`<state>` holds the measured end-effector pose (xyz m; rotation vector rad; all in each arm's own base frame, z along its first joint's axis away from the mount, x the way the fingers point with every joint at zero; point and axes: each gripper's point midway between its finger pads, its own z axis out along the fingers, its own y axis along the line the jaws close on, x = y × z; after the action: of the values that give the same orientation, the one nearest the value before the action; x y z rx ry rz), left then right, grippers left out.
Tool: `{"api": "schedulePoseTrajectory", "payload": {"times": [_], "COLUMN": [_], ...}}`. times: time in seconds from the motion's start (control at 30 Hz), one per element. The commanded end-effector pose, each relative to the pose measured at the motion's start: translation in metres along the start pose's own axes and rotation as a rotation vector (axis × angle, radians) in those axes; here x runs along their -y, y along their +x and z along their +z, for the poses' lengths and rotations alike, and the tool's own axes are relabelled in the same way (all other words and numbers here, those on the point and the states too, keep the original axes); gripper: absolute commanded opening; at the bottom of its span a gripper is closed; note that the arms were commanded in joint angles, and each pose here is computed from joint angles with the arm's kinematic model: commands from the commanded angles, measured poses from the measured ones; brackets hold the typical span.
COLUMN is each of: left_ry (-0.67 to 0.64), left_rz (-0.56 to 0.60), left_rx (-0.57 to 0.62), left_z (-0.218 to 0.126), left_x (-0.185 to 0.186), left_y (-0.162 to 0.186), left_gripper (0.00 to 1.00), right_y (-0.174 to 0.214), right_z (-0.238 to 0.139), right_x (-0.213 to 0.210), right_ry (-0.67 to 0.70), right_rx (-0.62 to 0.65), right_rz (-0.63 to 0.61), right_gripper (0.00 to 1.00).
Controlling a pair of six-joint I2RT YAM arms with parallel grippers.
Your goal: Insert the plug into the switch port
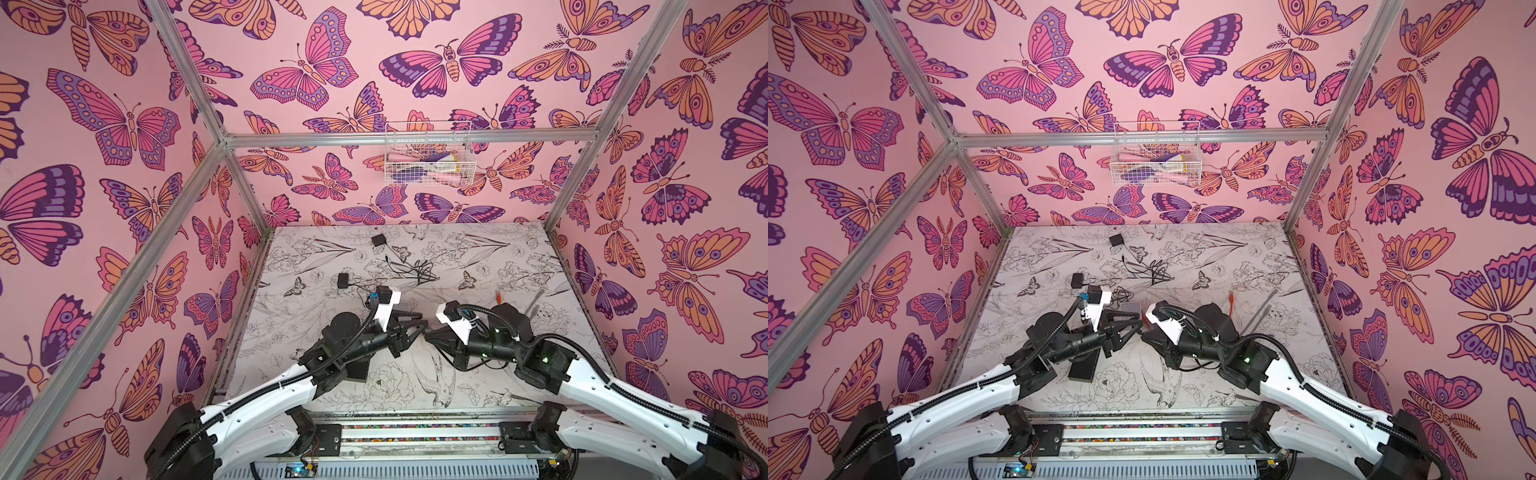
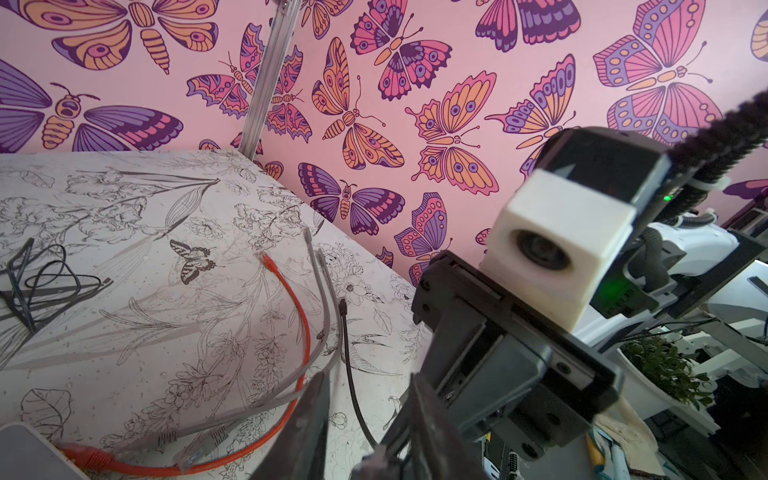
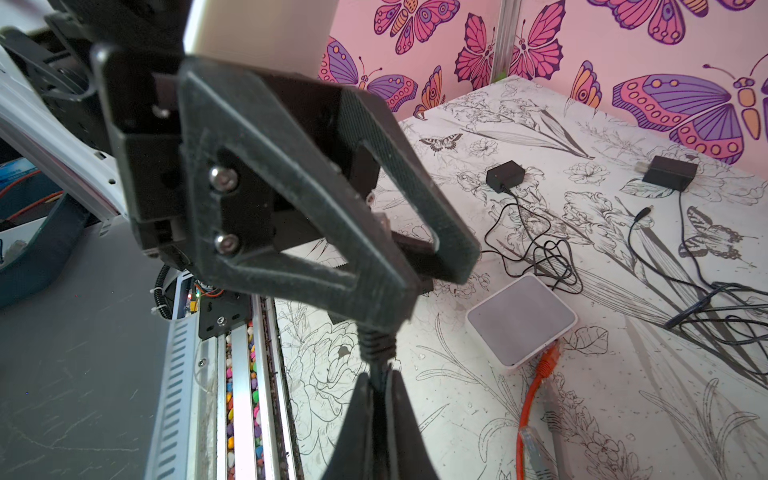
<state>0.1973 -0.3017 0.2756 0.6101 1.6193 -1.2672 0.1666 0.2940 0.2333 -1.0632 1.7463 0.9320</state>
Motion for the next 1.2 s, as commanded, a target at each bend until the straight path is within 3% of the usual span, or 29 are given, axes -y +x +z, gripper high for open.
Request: {"api": "schedulePoseTrajectory", "payload": {"times": [0.0,0.33,1.17], "left_ry": [0.045,0.005,-0.015], "left_rz": [0.031,0.016,0.032], "left_rx": [0.056,0.047,0.072], "left_z": [-0.002,-0.003,-0.019], "left_x": [0.014,0.003,0.002], "left_y": [-0.017,-0.007,-0.002], "left_gripper": [0.27,0.0,0.0], "right_y": [-0.015,-0.016,-0.02], "right_z": [-0.001,-0.001,0.004], "right_x": [-0.006,-0.01,-0.026], "right_ry": [-0.012,-0.024,-0.104], "right_rx": [0.034,0.025,0.016], "right_rz": [-0.022,-0.032,-0.02], "right_gripper": [0.0,0.0,0.0]}}
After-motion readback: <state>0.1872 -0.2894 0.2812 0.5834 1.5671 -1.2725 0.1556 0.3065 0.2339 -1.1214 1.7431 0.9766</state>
